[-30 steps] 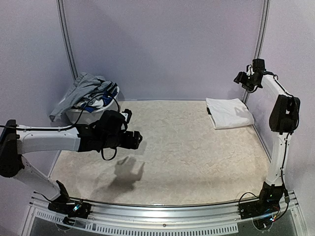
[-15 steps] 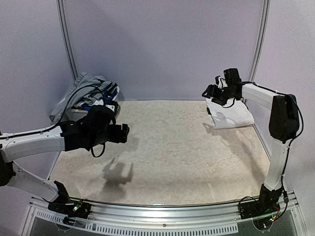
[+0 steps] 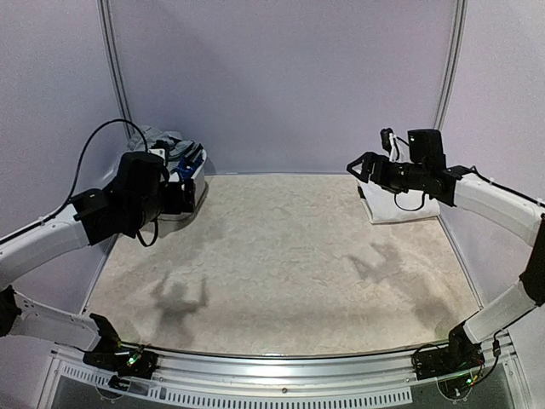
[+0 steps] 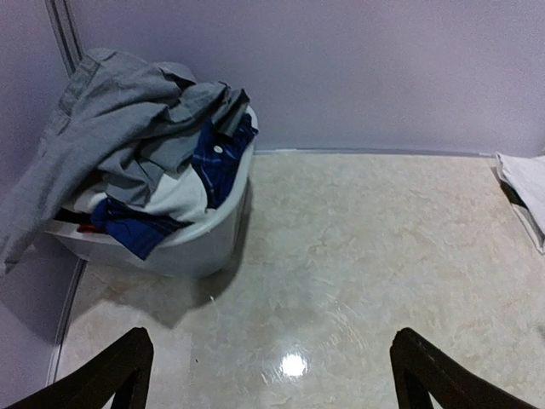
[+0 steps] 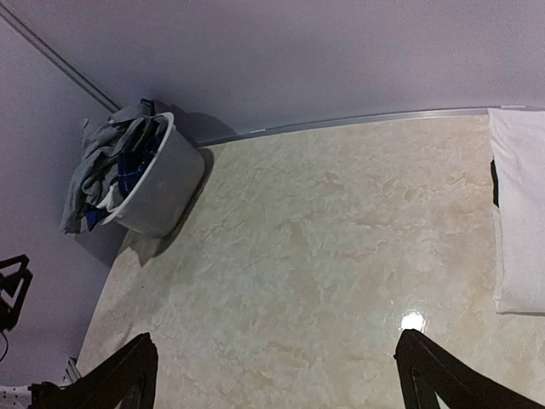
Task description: Fold and stack the mixed laundry pile
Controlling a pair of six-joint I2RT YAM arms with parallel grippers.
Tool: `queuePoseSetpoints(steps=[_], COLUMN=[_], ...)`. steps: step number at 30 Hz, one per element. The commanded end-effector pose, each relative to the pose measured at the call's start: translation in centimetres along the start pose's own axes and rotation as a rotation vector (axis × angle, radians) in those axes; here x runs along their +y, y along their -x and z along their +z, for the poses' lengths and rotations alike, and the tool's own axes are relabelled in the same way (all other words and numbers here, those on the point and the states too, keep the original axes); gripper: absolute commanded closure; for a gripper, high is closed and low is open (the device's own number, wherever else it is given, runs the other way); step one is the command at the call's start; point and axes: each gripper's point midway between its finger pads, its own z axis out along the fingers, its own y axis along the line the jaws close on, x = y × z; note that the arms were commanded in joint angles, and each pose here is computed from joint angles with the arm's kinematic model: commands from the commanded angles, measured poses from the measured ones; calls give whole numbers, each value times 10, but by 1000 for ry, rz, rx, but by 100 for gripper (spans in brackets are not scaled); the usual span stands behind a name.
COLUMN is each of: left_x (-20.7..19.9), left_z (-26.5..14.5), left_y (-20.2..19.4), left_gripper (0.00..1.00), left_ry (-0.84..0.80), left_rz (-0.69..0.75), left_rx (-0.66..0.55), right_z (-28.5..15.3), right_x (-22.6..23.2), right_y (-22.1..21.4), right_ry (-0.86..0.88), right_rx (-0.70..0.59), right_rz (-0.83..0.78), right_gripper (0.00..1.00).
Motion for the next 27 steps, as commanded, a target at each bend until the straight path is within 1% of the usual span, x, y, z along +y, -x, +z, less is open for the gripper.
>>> queuePoseSetpoints(steps=[1,4,7,9,11,14,16,19,22,23,27], left_x=[24,36,53,68,81,98,107,122,133,136,149], left_z=[-3,0,14,27,39,60,76,108,140,157,190], left_y=[27,46,64,76,90,109,116,116,117,107,108], left_gripper=[0,0,0,0,0,0,0,1,4,5,8], left_ry=[70,98,153,193,224,252,248,256,255,254,252], left_rz=[2,-15,-37,-66,-98,-144,-176,-226,-269,-278,-315], left_rx=[-32,-59,-74,-64,-58,-52,-21,30,90,138,181], right_z=[-27,-28,-26,-29,-34,-37,-42,-52,-62,-66,-75], right_x=[15,7,-1,-12,-13,-8,-8,-16,-17,-16,-17], right_y=[-1,-16,-30,-36,-37,-48,-54,-66,-74,-75,-78], right_ry=[73,59,50,14,19,58,58,26,20,23,15], right_rx=[-82,-48,-33,-55,-73,-41,-31,-25,-21,-25,-27], right_rz=[2,24,48,99,131,127,107,94,90,86,80], right_gripper=[1,1,1,1,1,1,1,1,1,1,1])
